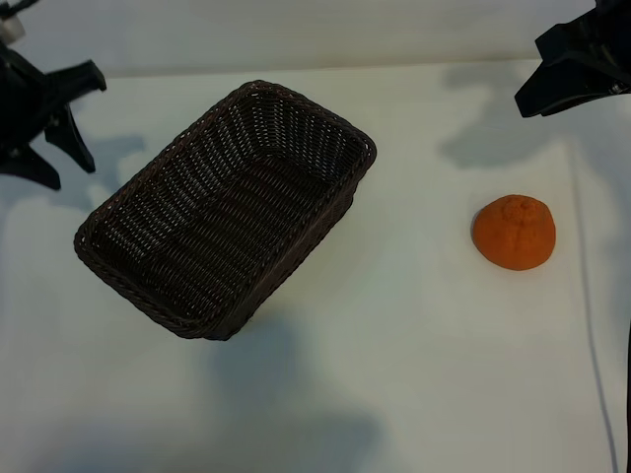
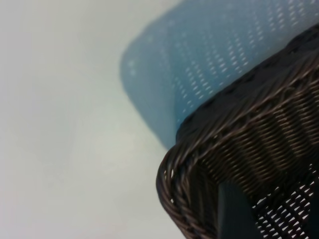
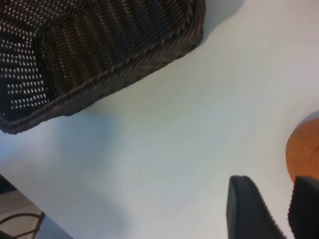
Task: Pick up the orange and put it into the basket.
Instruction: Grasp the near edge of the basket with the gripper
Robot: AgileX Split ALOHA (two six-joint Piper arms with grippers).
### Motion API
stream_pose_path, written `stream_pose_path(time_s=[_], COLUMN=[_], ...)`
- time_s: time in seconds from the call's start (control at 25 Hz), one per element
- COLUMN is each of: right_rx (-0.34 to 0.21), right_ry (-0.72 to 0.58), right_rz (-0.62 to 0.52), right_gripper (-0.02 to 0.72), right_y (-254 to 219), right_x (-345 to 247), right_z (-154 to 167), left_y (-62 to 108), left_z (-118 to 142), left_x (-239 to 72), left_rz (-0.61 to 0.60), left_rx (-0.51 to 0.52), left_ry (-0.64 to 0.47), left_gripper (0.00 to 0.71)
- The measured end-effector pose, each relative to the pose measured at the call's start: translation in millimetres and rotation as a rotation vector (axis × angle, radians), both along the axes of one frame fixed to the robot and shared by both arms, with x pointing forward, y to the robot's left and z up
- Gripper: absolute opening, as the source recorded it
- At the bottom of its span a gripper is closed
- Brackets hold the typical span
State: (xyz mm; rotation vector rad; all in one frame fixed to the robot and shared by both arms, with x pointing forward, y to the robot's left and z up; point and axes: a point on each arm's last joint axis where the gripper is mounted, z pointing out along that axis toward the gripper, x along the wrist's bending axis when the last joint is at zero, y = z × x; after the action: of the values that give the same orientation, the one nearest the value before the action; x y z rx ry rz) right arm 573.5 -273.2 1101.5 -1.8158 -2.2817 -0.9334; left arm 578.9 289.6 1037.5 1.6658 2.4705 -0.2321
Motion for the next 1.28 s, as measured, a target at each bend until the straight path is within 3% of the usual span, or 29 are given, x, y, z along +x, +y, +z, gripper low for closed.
stream_pose_path(time_s=[0.32, 1.08, 1.28], right_rx=[0.000, 0.000, 0.000], right_ry=[0.000, 0.000, 0.000], right_rz=[0.000, 0.000, 0.000], right_gripper=[0.247, 0.247, 0.247], right_y=[0, 0, 0], right_x=[0, 0, 0], right_z=[0, 0, 0], left_y=[-0.1, -2.7, 0.0], left_z=[-53, -39, -56], left_x=[-26, -35, -44], left_rz=[-0.004, 0.037, 0.092], left_rx=[0.003, -0.023, 0.010], left_ry=[0.117, 0.115, 0.154], left_gripper=[0.402, 0.402, 0.402])
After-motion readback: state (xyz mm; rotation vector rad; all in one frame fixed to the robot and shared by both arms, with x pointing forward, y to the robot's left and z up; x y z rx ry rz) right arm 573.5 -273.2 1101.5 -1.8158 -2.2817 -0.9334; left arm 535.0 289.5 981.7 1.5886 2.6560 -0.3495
